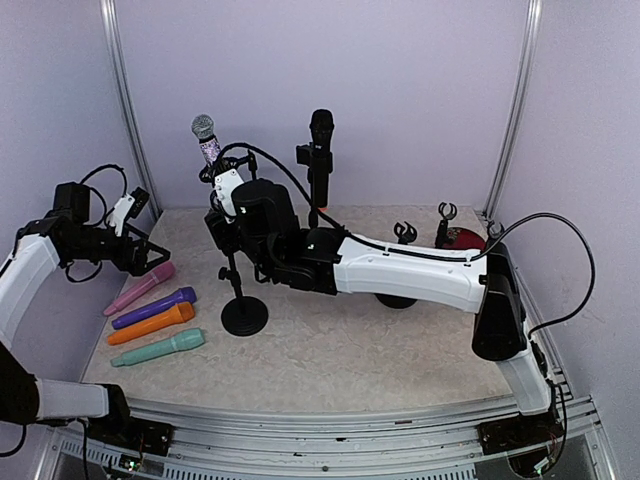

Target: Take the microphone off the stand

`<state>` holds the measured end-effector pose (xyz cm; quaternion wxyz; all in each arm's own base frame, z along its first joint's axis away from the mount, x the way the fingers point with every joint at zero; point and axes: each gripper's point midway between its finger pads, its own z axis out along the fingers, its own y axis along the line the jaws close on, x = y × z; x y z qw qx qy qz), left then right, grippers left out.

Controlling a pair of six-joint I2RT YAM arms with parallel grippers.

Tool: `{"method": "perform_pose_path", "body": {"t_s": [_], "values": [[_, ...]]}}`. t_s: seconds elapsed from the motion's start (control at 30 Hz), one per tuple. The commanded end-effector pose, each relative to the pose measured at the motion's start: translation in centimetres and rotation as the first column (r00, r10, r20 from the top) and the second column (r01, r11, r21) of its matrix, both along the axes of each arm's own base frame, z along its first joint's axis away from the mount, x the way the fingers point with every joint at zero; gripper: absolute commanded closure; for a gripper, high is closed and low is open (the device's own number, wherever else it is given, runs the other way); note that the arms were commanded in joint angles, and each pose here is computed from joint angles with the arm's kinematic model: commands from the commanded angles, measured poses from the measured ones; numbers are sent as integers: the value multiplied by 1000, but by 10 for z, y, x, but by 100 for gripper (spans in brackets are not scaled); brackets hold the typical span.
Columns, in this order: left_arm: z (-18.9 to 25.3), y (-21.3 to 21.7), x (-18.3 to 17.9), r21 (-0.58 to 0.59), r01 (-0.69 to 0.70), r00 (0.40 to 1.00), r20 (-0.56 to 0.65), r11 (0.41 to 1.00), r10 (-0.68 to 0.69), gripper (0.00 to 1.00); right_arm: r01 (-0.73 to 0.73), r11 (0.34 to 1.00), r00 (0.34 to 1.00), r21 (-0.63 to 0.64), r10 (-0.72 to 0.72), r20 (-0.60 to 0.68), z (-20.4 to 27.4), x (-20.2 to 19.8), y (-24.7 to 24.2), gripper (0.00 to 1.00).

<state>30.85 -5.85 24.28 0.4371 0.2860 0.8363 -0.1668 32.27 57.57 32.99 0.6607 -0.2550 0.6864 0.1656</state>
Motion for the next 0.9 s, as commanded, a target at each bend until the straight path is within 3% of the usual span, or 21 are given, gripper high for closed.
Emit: {"method": "perform_pose_path", "body": {"t_s": [0.0,0.13,0.3,0.53,0.87], "values": [[8,-2,-4,0,24,999,22,1000,-24,1,-67,994,995,83,60,84,54,-12,-6,51],[9,-5,-6,-10,40,999,16,999,-40,1,-215,972,974,100,206,92,71,-20,-11,66],[9,-9,-13,-16,75,997,9,997,-75,1,-377,922,925,91,369,92,84,-16,-37,78],[10,-17,-20,-39,124,992,-4,992,-124,1,-630,768,776,111,629,53,93,-10,-77,81],[8,-19,-24,-35,151,988,-10,988,-151,1,-782,619,613,-68,785,93,72,-29,-92,81]]}}
